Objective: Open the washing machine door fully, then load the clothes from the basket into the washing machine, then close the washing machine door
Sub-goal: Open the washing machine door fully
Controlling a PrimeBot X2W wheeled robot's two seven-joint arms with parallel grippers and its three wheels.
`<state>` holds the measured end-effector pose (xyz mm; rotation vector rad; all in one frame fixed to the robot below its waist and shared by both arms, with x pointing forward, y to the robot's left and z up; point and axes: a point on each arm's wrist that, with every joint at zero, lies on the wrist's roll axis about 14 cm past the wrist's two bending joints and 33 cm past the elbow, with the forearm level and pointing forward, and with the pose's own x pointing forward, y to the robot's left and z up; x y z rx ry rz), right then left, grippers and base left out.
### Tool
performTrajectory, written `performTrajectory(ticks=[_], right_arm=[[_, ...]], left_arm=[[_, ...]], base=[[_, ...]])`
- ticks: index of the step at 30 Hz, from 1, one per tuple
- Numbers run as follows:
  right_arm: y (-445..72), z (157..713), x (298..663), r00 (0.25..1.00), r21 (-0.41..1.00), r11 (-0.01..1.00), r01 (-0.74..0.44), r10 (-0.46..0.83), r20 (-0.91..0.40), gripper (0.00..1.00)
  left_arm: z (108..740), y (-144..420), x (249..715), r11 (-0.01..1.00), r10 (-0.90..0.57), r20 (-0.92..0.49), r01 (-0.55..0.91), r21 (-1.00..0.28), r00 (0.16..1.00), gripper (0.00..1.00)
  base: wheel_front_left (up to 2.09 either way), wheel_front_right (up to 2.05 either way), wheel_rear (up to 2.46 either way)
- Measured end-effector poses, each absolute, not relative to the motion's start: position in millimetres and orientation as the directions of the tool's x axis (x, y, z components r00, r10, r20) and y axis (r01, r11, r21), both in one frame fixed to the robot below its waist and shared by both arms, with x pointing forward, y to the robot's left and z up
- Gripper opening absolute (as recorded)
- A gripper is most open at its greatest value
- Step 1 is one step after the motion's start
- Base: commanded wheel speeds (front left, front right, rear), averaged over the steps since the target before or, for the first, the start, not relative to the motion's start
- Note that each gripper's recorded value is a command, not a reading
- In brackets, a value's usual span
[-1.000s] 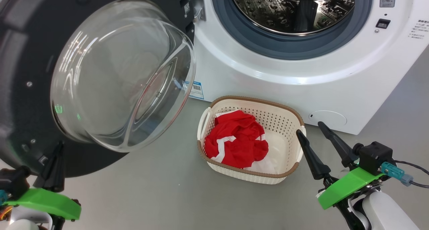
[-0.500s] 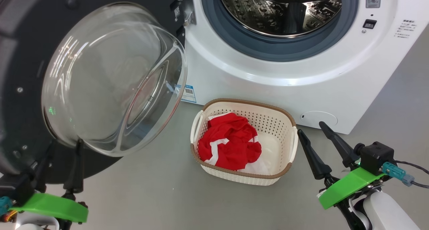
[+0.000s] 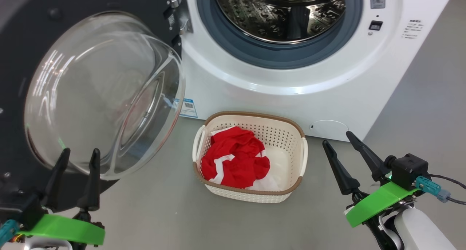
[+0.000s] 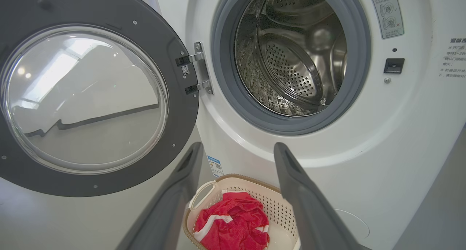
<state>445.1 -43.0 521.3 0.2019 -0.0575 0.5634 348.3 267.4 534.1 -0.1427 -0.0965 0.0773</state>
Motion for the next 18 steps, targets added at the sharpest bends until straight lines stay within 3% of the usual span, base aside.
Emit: performTrajectory(ticks=[18], right_arm=[[-94.7,529.8,430.7,0.902,0.154,0.890,-0.430,0.415,0.123,1.00]], left_arm=[[540.4,209.9,370.5,0.981,-0.063,0.115,0.083,-0.174,0.991,1.00]], base=[[0.00,0.00,0.00]])
